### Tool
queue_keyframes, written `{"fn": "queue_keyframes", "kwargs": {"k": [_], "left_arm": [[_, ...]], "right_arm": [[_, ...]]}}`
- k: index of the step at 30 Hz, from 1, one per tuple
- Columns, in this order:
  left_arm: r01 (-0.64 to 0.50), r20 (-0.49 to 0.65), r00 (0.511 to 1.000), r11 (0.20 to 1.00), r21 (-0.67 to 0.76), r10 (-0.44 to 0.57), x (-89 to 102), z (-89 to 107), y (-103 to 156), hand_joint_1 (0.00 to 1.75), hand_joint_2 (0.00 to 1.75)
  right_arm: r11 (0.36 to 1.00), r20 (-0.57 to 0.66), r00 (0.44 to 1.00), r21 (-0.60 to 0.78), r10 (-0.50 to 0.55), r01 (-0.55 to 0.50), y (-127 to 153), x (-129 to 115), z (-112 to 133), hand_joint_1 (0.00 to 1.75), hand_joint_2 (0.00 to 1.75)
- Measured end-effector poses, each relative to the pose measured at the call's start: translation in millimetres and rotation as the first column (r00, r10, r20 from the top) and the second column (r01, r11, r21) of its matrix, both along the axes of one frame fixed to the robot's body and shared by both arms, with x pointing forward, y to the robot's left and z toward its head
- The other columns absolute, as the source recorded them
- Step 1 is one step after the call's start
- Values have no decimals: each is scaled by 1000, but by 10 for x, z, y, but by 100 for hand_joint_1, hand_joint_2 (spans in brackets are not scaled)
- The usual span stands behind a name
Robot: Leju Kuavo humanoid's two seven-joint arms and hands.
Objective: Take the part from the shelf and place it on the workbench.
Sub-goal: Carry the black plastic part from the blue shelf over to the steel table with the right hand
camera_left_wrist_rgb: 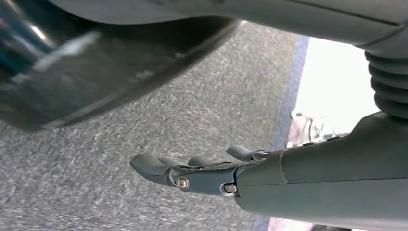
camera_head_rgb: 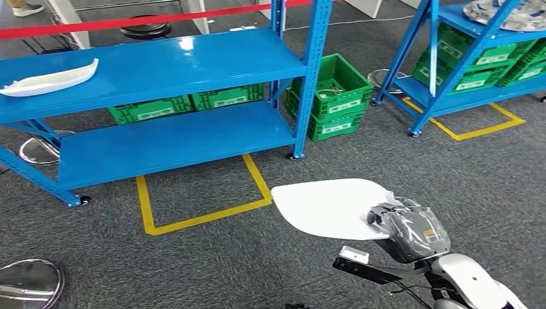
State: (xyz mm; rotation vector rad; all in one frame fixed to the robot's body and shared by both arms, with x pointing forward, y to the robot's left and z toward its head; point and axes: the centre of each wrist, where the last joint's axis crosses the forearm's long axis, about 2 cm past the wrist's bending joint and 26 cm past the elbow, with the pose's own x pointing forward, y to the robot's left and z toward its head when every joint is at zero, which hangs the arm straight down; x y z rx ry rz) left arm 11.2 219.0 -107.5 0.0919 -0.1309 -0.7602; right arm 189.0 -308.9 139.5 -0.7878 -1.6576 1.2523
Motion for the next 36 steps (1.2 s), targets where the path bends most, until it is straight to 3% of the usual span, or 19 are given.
{"fn": "queue_keyframes", "kwargs": {"k": [36], "left_arm": [[-7, 23, 1000, 1000, -27, 8, 5, -6, 47, 0, 175]], "right_arm": [[1000, 13, 1000, 11, -13, 13, 4, 97, 39, 175, 175]]}}
